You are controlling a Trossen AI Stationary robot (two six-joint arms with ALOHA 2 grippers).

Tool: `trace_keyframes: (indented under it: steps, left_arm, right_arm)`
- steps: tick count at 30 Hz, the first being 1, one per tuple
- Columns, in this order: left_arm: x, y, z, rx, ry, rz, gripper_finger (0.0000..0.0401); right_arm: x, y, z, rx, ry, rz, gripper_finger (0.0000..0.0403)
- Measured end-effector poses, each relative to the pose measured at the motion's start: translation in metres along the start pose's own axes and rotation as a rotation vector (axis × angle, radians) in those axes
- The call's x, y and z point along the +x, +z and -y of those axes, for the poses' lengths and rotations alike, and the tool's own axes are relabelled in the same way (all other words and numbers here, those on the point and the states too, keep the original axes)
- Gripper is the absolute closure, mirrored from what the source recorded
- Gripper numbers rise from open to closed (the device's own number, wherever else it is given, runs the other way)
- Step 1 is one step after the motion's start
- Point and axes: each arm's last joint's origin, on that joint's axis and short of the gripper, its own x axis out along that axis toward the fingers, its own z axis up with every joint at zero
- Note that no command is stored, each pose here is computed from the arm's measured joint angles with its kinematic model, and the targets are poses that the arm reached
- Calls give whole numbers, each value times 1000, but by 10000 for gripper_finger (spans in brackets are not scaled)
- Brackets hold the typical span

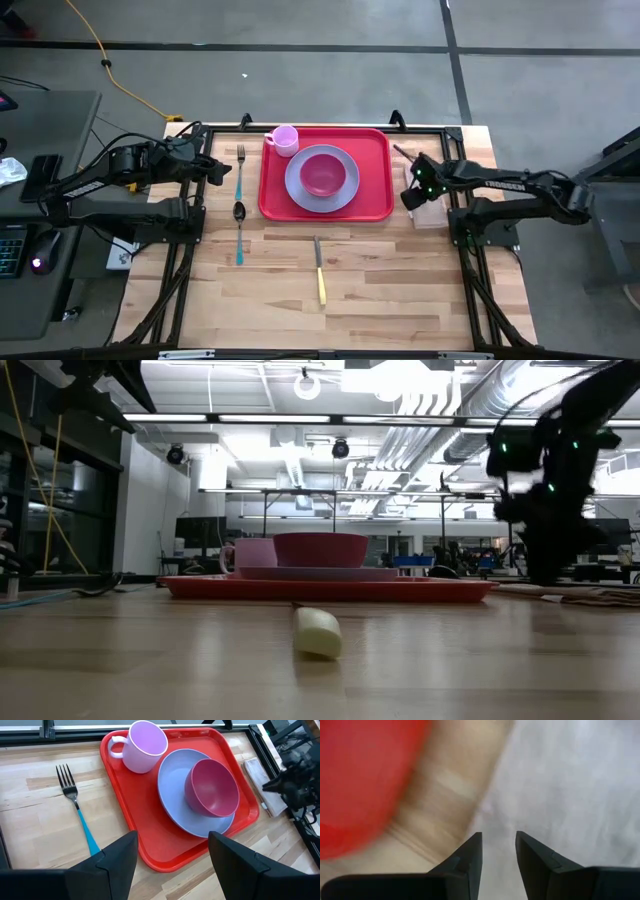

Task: Set up tray
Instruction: Put the white napkin on the red tray to the left of the white plate

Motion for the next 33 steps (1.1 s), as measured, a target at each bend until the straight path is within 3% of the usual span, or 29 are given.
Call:
trace_keyframes:
  steps: [9,22,33]
  left_arm:
    - [0,0,0,0,2,0,130]
    - [1,0,0,12,5,1,130]
    - [1,0,0,12,5,0,130]
  right_arm:
    - [-38,30,-17,-79,25,113,305]
    - [3,35,-24,-116,-28,-129,305]
    - [22,35,-23,-128,-116,-197,305]
